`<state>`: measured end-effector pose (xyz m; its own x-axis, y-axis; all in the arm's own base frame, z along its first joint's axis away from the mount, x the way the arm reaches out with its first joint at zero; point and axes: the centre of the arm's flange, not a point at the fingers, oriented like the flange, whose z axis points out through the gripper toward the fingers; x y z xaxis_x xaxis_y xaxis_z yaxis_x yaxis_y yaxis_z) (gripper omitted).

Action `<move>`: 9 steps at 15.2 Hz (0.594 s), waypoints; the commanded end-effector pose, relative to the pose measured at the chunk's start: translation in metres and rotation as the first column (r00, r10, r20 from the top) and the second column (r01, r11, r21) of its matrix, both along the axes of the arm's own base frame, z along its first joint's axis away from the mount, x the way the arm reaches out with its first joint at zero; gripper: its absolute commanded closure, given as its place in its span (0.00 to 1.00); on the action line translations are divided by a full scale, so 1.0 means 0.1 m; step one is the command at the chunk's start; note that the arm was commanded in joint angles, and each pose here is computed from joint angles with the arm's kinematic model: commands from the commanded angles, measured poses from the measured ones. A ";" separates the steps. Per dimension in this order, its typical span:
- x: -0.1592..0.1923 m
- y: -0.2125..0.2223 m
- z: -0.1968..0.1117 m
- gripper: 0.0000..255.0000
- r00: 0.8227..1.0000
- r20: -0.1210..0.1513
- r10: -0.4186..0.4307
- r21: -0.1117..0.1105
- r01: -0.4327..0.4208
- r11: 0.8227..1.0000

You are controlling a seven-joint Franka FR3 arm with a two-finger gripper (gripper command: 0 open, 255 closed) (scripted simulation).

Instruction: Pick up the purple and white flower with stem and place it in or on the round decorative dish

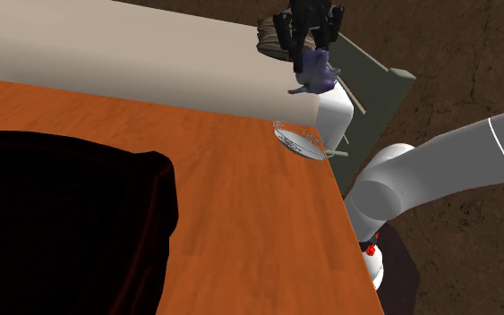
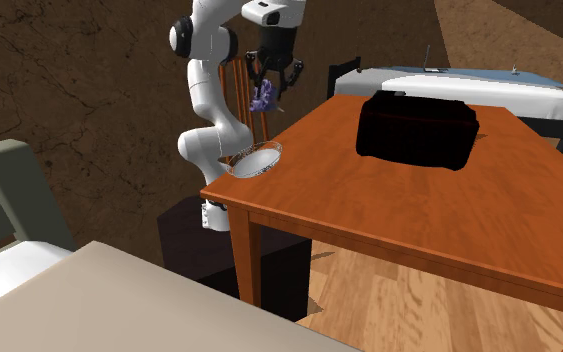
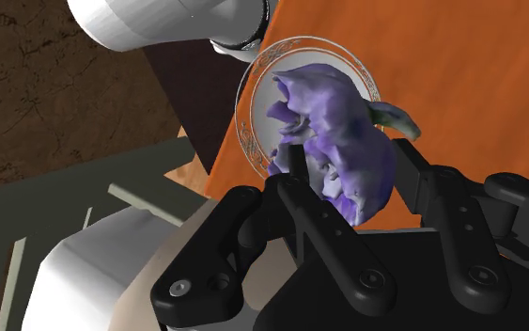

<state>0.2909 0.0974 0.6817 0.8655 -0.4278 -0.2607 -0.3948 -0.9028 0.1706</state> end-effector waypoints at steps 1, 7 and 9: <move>-0.16 -0.22 0.01 1.00 1.000 -0.001 0.002 0.001 -0.002 1.000; -0.20 -0.28 -0.25 1.00 1.000 -0.001 0.002 0.001 -0.002 1.000; -0.20 -0.28 -0.35 1.00 1.000 -0.001 0.002 0.001 -0.002 1.000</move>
